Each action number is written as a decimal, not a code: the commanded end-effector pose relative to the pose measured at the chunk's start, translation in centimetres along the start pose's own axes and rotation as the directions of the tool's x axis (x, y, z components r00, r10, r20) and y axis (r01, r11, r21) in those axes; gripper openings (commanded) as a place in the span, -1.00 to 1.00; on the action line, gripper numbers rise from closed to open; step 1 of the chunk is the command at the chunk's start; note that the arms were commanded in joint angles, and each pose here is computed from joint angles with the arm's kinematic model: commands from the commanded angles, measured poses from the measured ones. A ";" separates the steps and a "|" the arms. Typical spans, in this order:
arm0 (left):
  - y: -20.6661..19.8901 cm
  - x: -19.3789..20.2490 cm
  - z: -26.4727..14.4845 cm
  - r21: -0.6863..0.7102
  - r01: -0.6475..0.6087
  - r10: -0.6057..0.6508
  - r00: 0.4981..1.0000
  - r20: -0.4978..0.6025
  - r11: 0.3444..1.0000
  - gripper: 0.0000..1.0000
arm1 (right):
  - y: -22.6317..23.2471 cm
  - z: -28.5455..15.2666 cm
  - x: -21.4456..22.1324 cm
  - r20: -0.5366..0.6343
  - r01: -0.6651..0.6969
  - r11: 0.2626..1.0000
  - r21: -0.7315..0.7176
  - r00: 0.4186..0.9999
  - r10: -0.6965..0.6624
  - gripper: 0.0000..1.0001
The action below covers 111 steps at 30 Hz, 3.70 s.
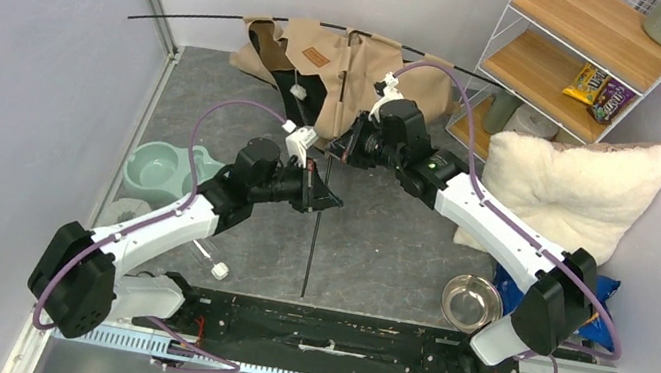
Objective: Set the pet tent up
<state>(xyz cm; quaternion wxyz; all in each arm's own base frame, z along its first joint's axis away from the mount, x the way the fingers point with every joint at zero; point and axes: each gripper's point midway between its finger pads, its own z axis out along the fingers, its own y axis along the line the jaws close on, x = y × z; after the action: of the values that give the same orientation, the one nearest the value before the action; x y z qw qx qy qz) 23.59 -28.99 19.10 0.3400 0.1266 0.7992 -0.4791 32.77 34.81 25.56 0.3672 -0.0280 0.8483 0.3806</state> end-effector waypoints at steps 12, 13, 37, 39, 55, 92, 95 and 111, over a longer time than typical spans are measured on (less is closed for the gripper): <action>-2.6 -6.1 -0.9 -0.005 -0.017 0.018 0.978 0.208 1.000 -0.96 | -0.2 -6.8 -0.3 0.008 0.056 0.998 0.011 0.998 -0.056 0.39; -2.8 -6.5 -0.9 -0.006 -0.014 0.015 0.976 0.216 1.000 -0.96 | -0.6 -7.3 0.6 -0.011 0.063 0.998 0.009 0.998 -0.063 0.42; -4.7 -9.9 -0.1 0.014 0.033 -0.036 0.969 0.246 0.999 -0.96 | 1.0 -7.8 10.1 0.114 0.263 0.945 -0.193 0.963 -0.245 0.16; -4.5 -9.7 -0.1 0.006 0.034 -0.034 0.969 0.244 0.999 -0.96 | -0.1 -8.6 8.9 0.170 0.249 0.961 -0.120 0.959 -0.227 0.12; -4.8 -10.0 0.0 0.018 0.018 -0.022 0.969 0.246 1.000 -0.96 | 2.7 -7.1 12.4 -0.010 0.294 0.914 -0.279 0.951 -0.309 -0.08; -2.9 -14.5 -9.1 -0.323 -0.120 0.280 0.812 0.512 0.939 0.69 | 3.9 -9.1 7.1 0.193 0.137 0.962 -0.238 0.977 -0.091 -1.00; -2.4 -14.5 -7.3 -0.314 -0.172 0.316 0.808 0.498 0.934 0.69 | 4.6 -9.2 7.1 0.183 0.138 0.956 -0.259 0.979 -0.091 -1.00; -1.0 -17.8 -2.0 -0.365 -0.305 0.457 0.752 0.474 0.880 0.84 | 6.9 -9.8 6.5 0.164 0.103 0.935 -0.339 0.985 -0.049 -1.00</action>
<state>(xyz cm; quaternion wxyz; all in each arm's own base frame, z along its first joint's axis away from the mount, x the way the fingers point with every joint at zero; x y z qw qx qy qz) 33.92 -25.29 27.77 0.5954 0.0908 0.7387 -0.3025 18.96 34.12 26.40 0.4054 -0.1053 0.7682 0.4842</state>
